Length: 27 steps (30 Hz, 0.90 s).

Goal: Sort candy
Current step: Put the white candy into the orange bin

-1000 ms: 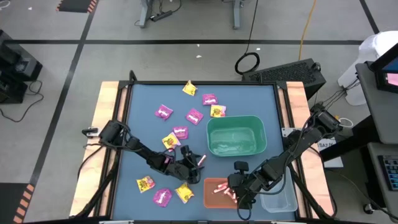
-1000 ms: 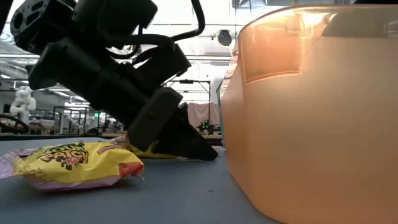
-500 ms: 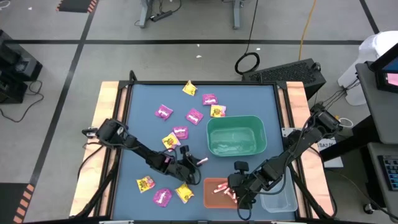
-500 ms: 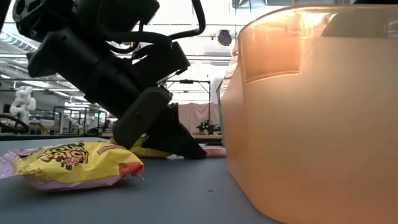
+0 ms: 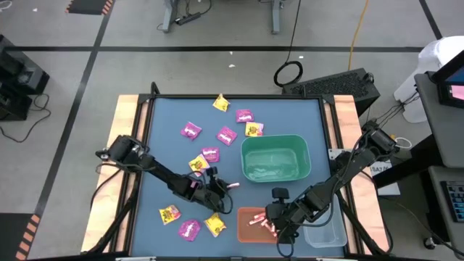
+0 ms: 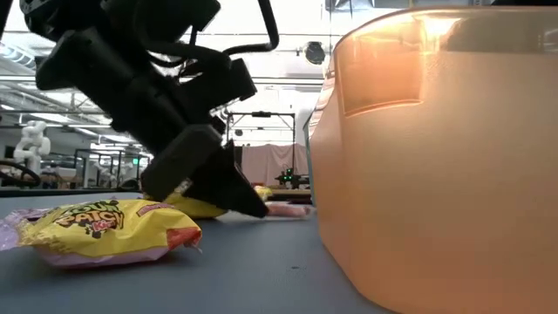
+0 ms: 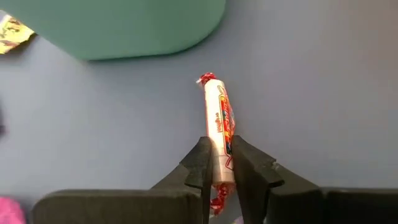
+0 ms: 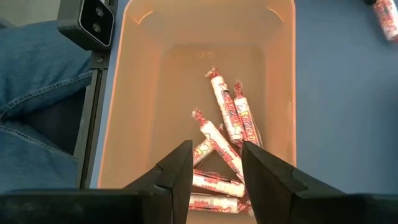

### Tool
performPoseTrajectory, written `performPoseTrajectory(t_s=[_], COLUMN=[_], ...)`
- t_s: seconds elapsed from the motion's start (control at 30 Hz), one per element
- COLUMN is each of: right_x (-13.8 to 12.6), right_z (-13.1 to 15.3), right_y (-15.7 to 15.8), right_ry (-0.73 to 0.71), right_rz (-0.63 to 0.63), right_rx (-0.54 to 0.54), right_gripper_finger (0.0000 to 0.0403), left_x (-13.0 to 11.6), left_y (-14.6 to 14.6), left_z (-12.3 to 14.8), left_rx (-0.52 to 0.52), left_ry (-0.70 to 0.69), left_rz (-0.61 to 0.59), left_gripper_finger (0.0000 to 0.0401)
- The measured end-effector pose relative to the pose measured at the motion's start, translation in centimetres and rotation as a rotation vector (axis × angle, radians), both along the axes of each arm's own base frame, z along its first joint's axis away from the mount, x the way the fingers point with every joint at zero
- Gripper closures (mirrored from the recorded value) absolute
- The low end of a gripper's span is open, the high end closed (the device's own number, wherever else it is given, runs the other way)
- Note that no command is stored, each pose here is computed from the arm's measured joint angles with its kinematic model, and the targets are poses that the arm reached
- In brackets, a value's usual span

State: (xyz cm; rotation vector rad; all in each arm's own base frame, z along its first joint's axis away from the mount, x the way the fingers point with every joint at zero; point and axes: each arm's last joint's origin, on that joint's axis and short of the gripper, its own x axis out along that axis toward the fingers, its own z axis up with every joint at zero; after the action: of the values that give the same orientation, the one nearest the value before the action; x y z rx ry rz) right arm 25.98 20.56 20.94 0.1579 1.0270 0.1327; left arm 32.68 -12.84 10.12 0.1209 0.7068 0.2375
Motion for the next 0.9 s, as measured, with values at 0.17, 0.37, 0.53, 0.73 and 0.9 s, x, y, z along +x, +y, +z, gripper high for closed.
performPoseTrajectory(t_s=[0.17, 0.37, 0.53, 0.73, 0.9], right_x=[0.0, 0.2, 0.4, 1.3, 2.0], right_z=[0.0, 0.1, 0.3, 0.6, 1.0], right_y=[0.0, -0.1, -0.1, -0.5, -1.0], right_ry=[-0.007, -0.046, -0.11, -0.199, -0.279], right_rz=[0.008, 0.032, 0.008, 0.012, 0.03], right_rx=[-0.003, -0.065, -0.11, -0.176, -0.286], right_gripper_finger=[0.0275, 0.0275, 0.0275, 0.0275, 0.0275], left_x=[-0.6, -1.8, -3.1, -5.0, -6.3], left_y=[0.3, 0.5, -0.6, -1.9, -2.6], left_z=[2.3, 5.3, 8.0, 12.2, 15.2], left_rx=[0.024, 0.032, 0.03, 0.065, 0.125], left_ry=[0.002, -0.005, -0.064, -0.204, -0.353], left_rz=[0.012, 0.008, -0.063, -0.13, -0.11], left_gripper_finger=[0.0348, 0.0349, 0.0349, 0.0349, 0.0349])
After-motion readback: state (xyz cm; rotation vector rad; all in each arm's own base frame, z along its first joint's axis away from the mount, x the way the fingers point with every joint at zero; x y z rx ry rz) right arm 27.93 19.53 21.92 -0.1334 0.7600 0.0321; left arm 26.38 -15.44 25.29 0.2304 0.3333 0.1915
